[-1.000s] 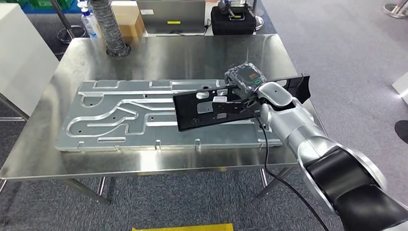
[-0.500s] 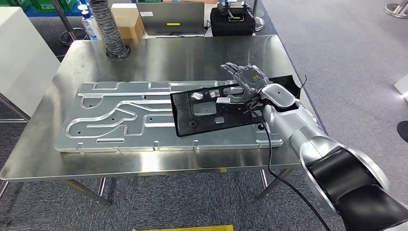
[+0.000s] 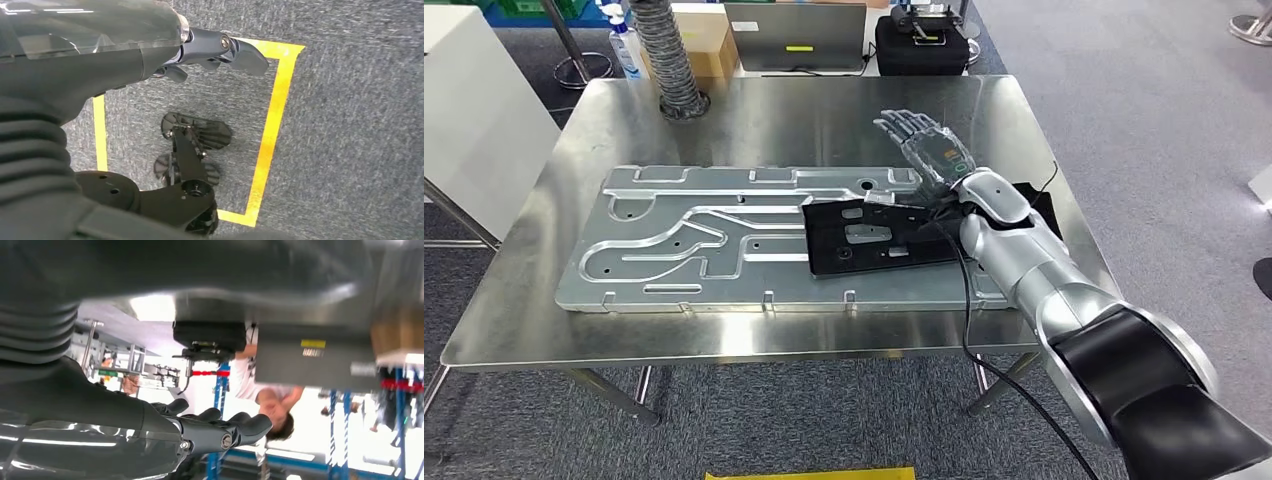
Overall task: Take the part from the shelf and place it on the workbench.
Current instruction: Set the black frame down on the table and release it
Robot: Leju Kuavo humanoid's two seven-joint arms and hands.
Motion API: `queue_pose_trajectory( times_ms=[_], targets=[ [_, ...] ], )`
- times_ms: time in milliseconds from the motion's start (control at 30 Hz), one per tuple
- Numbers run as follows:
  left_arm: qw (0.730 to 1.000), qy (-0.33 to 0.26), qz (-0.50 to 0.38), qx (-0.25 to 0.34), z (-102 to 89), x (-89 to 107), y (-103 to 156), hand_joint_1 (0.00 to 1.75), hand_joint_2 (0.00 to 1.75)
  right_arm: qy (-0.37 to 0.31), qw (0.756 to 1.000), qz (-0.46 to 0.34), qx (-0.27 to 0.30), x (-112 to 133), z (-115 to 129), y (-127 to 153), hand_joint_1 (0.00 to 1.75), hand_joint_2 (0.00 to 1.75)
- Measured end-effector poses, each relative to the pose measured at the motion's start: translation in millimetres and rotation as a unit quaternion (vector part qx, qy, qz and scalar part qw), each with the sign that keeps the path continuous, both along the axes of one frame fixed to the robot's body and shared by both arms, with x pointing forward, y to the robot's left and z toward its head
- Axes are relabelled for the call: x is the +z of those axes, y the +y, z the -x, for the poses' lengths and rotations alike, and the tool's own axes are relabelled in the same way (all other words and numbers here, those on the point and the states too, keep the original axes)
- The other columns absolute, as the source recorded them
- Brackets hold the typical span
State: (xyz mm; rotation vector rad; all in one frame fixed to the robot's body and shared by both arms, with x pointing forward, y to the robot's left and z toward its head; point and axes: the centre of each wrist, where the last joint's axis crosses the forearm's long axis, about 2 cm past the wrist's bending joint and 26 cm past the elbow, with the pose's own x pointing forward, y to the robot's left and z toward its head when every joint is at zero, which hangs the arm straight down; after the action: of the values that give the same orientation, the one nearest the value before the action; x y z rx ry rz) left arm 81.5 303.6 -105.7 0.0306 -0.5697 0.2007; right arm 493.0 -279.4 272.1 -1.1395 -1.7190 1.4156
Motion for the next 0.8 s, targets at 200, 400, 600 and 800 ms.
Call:
queue_pose_trajectory(
  times_ms=[200, 400, 600, 800],
  targets=[
    [1.000, -0.018, 0.019, 0.004, 2.4, -0.4, -0.9, 0.00, 0.00, -0.120, 0.984, -0.131, 0.027, 20.6, -0.9, -6.4, 0.00, 0.00],
    [0.998, -0.022, 0.041, 0.030, 18.0, -3.0, -1.7, 0.00, 0.00, -0.297, 0.928, -0.222, 0.027, 34.1, 33.2, -10.9, 0.00, 0.00],
    [0.996, -0.022, 0.061, 0.067, 36.5, -5.4, -3.1, 0.00, 0.00, -0.410, 0.856, -0.310, -0.058, -9.6, 135.5, -66.2, 0.00, 0.00],
    [0.993, -0.023, 0.069, 0.089, 42.0, -6.0, -3.2, 0.00, 0.00, -0.386, 0.854, -0.292, -0.192, -89.6, 249.3, -131.5, 0.00, 0.00]
  ],
)
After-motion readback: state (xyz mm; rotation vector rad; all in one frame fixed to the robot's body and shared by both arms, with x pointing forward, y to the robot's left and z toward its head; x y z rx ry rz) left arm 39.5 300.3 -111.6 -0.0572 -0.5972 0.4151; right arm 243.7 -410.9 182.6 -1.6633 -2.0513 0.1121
